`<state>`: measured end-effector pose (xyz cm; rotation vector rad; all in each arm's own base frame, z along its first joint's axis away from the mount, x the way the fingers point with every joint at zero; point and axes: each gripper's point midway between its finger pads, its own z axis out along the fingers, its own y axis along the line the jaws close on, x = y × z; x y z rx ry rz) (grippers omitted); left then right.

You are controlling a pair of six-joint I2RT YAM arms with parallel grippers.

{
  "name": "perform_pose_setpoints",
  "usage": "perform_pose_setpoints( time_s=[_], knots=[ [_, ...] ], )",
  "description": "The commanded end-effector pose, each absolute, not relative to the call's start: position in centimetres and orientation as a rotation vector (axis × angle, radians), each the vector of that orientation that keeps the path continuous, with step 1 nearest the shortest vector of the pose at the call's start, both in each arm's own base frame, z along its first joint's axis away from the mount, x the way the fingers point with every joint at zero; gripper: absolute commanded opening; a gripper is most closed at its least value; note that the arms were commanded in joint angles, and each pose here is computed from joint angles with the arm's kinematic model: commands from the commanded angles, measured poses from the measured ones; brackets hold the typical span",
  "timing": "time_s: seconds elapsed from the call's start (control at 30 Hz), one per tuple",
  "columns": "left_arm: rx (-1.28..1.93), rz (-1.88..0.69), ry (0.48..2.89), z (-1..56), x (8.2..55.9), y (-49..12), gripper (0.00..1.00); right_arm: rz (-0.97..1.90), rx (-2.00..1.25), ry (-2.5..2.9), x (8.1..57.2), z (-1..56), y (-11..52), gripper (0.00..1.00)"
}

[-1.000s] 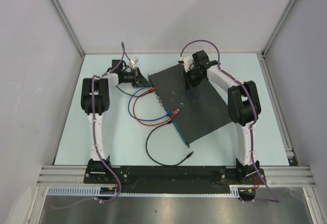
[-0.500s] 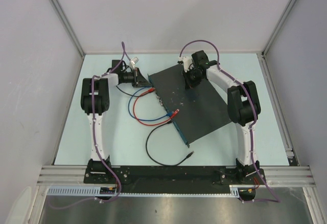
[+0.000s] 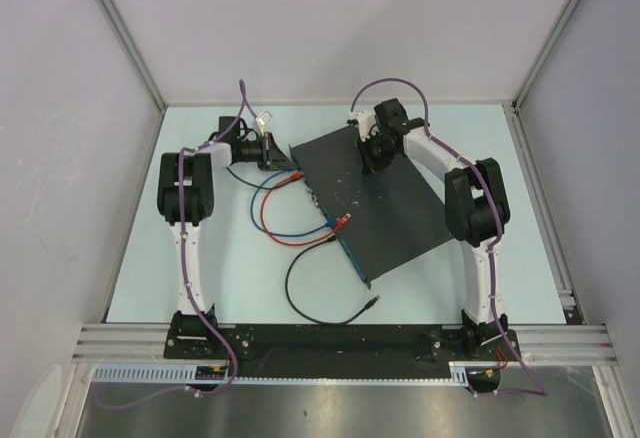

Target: Pull the plug from the switch port

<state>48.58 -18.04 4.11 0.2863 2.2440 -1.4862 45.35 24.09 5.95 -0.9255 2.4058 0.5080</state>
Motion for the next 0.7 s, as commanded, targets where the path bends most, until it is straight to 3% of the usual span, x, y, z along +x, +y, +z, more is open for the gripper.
perform_pose_setpoints(
  time_s=[0.0,0.23,0.47,0.67],
  knots=[
    [0.332,-1.559,2.241,5.3,46.3,-18.3,0.0,0.476,-1.027,2.572,42.2,-1.9,24.0,0.01],
    [0.37,-1.513,2.197,7.1,48.2,-18.1,0.0,0.478,-1.027,2.572,42.2,-2.0,24.0,0.01],
    [0.377,-1.524,2.267,5.4,44.8,-17.8,0.0,0.482,-1.03,2.573,42.2,-2.0,24.0,0.02],
    [0.412,-1.54,2.244,5.8,44.9,-17.9,0.0,0.486,-1.034,2.579,42.2,-2.1,24.0,0.02]
  ],
)
